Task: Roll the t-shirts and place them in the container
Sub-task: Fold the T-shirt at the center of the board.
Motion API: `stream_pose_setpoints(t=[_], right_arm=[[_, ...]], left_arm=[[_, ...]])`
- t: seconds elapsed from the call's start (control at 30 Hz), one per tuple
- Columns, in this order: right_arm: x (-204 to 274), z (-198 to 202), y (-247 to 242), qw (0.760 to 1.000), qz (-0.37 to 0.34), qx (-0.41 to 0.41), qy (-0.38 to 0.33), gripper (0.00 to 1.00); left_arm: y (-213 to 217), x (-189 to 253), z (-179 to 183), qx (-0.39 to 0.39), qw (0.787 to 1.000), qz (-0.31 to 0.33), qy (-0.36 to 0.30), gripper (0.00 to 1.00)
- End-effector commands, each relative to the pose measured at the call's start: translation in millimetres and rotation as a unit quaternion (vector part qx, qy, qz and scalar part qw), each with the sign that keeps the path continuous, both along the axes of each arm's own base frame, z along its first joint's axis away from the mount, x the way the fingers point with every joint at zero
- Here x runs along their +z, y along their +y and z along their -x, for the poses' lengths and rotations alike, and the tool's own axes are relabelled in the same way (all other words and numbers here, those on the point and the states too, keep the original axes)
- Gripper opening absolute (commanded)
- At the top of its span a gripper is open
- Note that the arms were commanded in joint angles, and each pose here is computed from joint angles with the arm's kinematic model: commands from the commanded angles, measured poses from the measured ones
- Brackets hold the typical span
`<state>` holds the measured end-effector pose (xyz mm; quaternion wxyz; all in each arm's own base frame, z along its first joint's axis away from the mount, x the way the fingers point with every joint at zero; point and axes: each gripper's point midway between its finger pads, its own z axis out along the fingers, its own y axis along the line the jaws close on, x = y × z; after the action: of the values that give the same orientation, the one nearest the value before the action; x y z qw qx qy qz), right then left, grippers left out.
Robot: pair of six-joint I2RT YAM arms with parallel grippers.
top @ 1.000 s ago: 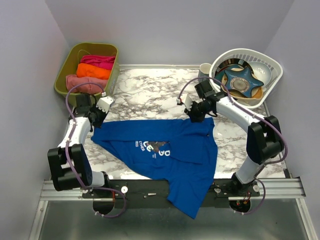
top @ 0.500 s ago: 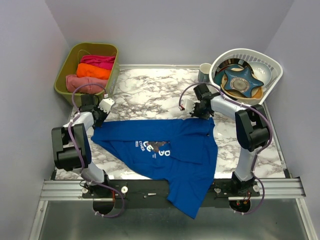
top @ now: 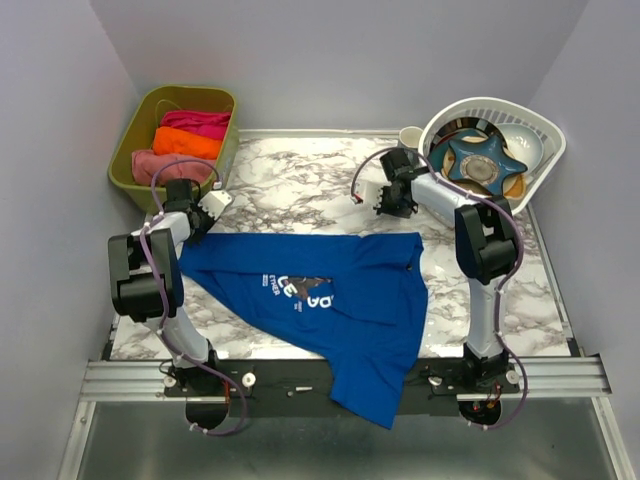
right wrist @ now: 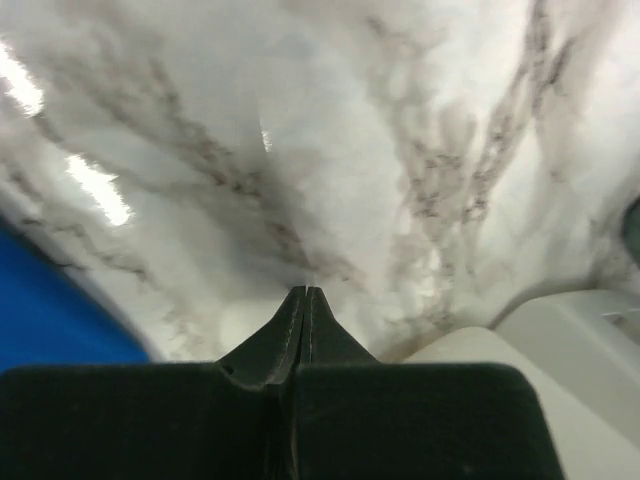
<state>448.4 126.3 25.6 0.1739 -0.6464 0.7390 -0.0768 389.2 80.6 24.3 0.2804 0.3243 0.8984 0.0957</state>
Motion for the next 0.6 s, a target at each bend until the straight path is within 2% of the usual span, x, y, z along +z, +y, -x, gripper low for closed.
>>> stream_pose_setpoints(t=[0.0,0.1,0.23,0.27,0.33,0.37,0.47,0.57], right_arm=[[1.1,-28.1,-9.9,1.0,0.031,-0.004,-0.004,0.05],[5.7,-49.7,-10.5,0.999,0.032,-0.012,-0.02,0.04],[25.0,-60.6,-8.6,0.999,0.018,-0.027,-0.042,0.04],[28.6,-58.0,-5.1,0.999,0.006,-0.032,-0.041,0.05],[45.0,-50.1,-2.8,0.998,-0.012,-0.038,-0.043,0.07],[50.4,-45.8,0.7,0.998,-0.029,-0.049,-0.041,0.09],[61.1,-28.7,3.4,0.996,-0.049,-0.068,-0.033,0.12],[63.3,-11.3,8.2,0.995,-0.066,-0.074,-0.017,0.15]], left_arm=[[10.0,-7.7,-14.4,0.003,1.0,-0.018,0.008,0.0],[5.9,1.9,-24.4,-0.003,1.0,-0.008,-0.002,0.0],[-4.4,16.2,-15.1,-0.01,1.0,0.017,0.011,0.01],[-9.0,32.5,-13.7,-0.014,1.0,0.026,-0.004,0.1],[-20.0,44.7,2.1,-0.016,0.999,0.05,0.0,0.17],[-27.2,69.3,5.7,-0.01,0.997,0.069,-0.028,0.24],[-43.8,96.5,34.2,0.021,0.992,0.118,-0.041,0.32],[-60.0,97.8,67.4,0.059,0.984,0.168,-0.016,0.36]])
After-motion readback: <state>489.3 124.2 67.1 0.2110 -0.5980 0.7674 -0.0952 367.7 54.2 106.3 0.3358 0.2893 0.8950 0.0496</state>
